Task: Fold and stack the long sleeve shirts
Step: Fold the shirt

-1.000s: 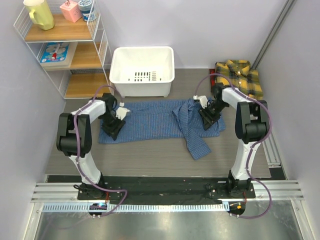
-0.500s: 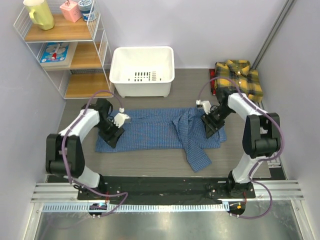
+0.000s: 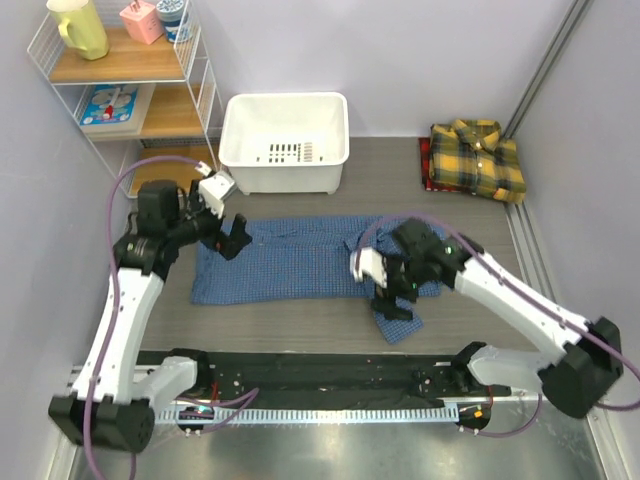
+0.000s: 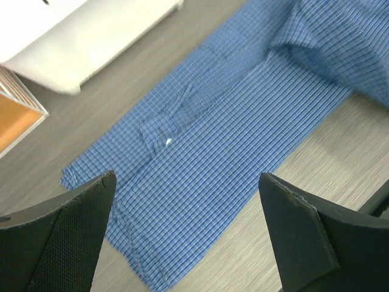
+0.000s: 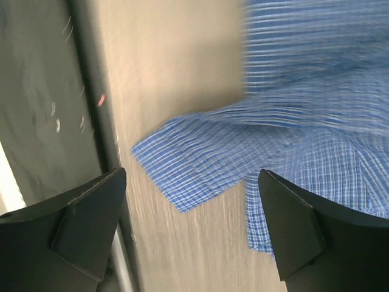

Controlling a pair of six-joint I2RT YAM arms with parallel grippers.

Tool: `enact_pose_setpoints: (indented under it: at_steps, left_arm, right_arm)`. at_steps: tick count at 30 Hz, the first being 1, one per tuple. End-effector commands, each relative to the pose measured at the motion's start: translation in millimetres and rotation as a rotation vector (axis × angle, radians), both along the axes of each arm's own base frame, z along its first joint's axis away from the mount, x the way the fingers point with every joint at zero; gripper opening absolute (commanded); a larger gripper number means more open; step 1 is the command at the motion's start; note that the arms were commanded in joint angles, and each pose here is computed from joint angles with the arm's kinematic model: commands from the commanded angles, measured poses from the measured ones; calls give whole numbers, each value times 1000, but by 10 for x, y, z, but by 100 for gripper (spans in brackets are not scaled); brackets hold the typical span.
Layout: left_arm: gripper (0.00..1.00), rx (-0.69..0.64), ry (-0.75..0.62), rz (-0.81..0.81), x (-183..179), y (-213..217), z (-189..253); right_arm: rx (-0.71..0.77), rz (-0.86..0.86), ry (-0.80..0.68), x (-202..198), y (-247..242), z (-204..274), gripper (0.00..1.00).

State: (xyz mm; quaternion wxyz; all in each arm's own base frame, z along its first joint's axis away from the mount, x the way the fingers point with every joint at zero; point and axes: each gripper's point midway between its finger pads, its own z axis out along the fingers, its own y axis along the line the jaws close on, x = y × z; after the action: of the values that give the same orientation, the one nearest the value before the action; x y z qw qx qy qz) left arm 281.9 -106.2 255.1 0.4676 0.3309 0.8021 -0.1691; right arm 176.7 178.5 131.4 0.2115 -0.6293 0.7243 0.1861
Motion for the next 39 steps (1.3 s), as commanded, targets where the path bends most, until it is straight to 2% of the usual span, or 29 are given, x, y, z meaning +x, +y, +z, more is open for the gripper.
enact_pose_setpoints:
  at_steps: [1, 2, 3, 4, 5, 7, 8, 10, 11, 12, 15, 18, 22, 26, 29, 30, 32, 35, 36, 38, 39]
  left_arm:
    - [100, -124, -155, -32, -134, -146, 352]
    - [100, -122, -144, -58, -187, -170, 335]
    - [100, -126, -74, -92, -315, -206, 238]
    - [100, -123, -61, -109, -349, -218, 257]
    - [100, -122, -28, -117, -389, -225, 221]
    - [100, -132, 82, -151, -517, -266, 96]
    - [100, -132, 95, -159, -540, -272, 112]
    - [100, -140, 168, -171, -632, -289, 26]
    - [100, -142, 187, -172, -653, -291, 2]
    - [100, -146, 203, -171, -686, -292, -15]
    - [100, -162, 228, -163, -748, -300, -54]
    - [100, -187, 216, -142, -769, -309, -45]
    - [100, -204, 204, -131, -797, -314, -29]
    - [100, -197, 188, -120, -808, -295, -12]
    - [100, -175, 173, -112, -809, -260, -27]
    - [100, -167, 166, -106, -799, -245, -27]
    - [100, -161, 156, -104, -783, -237, -20]
    - [100, -161, 140, -104, -745, -239, 4]
    - [100, -165, 143, -106, -723, -249, 5]
    - [100, -175, 133, -121, -686, -276, 27]
    - [100, -176, 126, -129, -664, -286, 52]
  right_arm:
    - [-35, 353, -324, -104, -74, -24, 97]
    - [-56, 531, -401, -143, -56, -47, 97]
    - [-45, 612, -429, -184, -28, -65, 98]
    - [-49, 689, -447, -234, -30, -129, 100]
    - [-52, 841, -508, -260, 23, -150, 100]
    - [-46, 974, -538, -304, 96, -188, 100]
    - [-58, 1100, -513, -383, 105, -279, 100]
    - [-58, 1229, -495, -442, 137, -278, 100]
    - [-82, 1294, -408, -526, 70, -399, 100]
    - [-94, 1395, -408, -565, 72, -426, 98]
    - [-169, 1549, -339, -587, -22, -549, 97]
    - [-230, 1626, -328, -514, -29, -662, 96]
    - [-288, 1682, -270, -514, -52, -797, 93]
    - [-359, 1692, -318, -380, -62, -1035, 89]
    - [-383, 1664, -298, -369, -104, -1173, 74]
    - [-393, 1652, -293, -371, -126, -1202, 62]
    - [-392, 1617, -324, -344, -99, -1194, 48]
    - [-318, 1585, -371, -386, 30, -1099, 9]
    - [-289, 1549, -416, -360, 124, -981, 1]
    - [-234, 1506, -439, -371, 238, -856, 1]
    - [-207, 1428, -472, -307, 360, -673, 1]
